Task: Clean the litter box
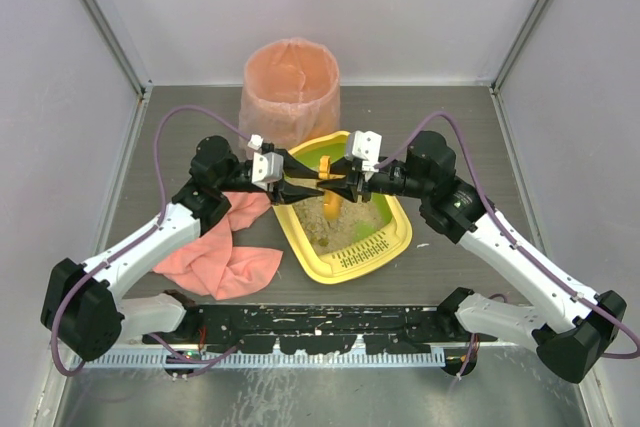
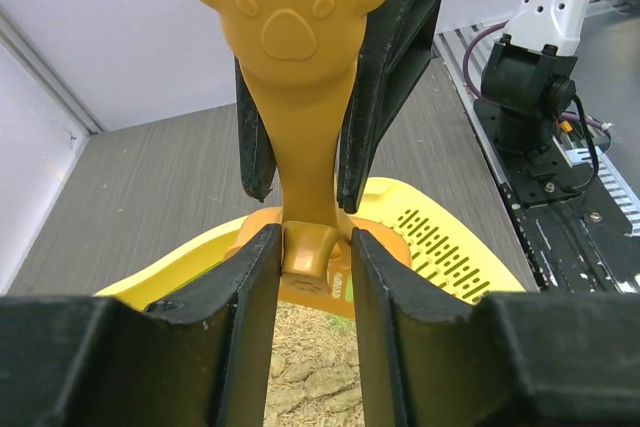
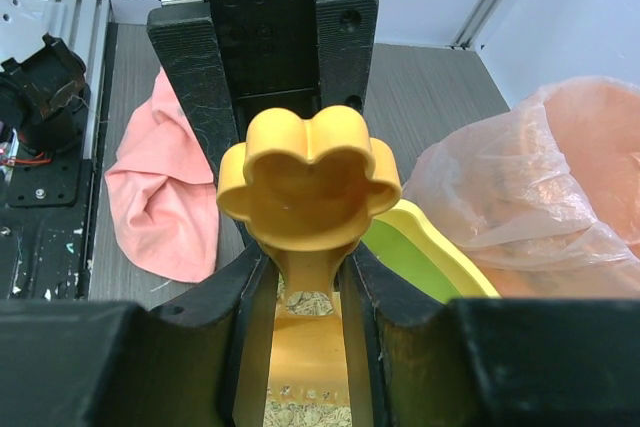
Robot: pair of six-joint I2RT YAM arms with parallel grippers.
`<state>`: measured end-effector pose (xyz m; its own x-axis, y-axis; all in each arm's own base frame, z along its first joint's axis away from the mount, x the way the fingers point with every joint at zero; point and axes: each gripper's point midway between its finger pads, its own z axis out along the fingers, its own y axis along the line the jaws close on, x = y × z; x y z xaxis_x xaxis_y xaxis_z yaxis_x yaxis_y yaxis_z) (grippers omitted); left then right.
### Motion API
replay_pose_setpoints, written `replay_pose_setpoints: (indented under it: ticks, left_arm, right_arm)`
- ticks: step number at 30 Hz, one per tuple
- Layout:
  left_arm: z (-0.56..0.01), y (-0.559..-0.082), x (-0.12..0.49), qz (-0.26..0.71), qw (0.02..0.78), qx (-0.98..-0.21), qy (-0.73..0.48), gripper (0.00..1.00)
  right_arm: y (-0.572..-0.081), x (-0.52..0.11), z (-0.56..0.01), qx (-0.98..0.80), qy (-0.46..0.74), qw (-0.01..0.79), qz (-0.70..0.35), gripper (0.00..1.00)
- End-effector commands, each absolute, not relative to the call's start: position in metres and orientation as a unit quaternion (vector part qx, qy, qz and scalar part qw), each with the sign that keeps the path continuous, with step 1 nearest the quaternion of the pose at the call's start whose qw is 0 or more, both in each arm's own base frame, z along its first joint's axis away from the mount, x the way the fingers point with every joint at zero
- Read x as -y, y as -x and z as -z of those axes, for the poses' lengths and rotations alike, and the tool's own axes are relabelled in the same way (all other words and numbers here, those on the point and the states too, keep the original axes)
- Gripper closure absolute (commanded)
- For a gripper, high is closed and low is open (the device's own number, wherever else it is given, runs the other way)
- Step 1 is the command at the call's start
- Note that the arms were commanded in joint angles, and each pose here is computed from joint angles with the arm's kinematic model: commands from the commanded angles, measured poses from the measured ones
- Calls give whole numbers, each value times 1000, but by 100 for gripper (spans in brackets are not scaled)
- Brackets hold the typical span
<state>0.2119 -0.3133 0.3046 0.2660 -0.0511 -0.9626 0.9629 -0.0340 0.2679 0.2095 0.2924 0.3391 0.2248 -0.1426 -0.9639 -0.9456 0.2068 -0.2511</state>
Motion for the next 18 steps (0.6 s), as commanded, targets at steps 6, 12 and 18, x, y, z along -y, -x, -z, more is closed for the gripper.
replay_pose_setpoints:
  ticks: [6, 12, 18]
  left_arm:
    - [-318, -209, 315, 446, 570, -384, -573, 87]
    - [-318, -210, 316, 447, 568, -389, -571, 100]
    - [-317, -221, 313, 425, 583, -417, -553, 100]
  right_arm:
    - [-206, -293, -378, -473, 520, 619, -350, 99]
    - [-206, -293, -376, -475, 518, 620, -350, 98]
    - [-221, -280, -373, -508, 478, 643, -317, 49]
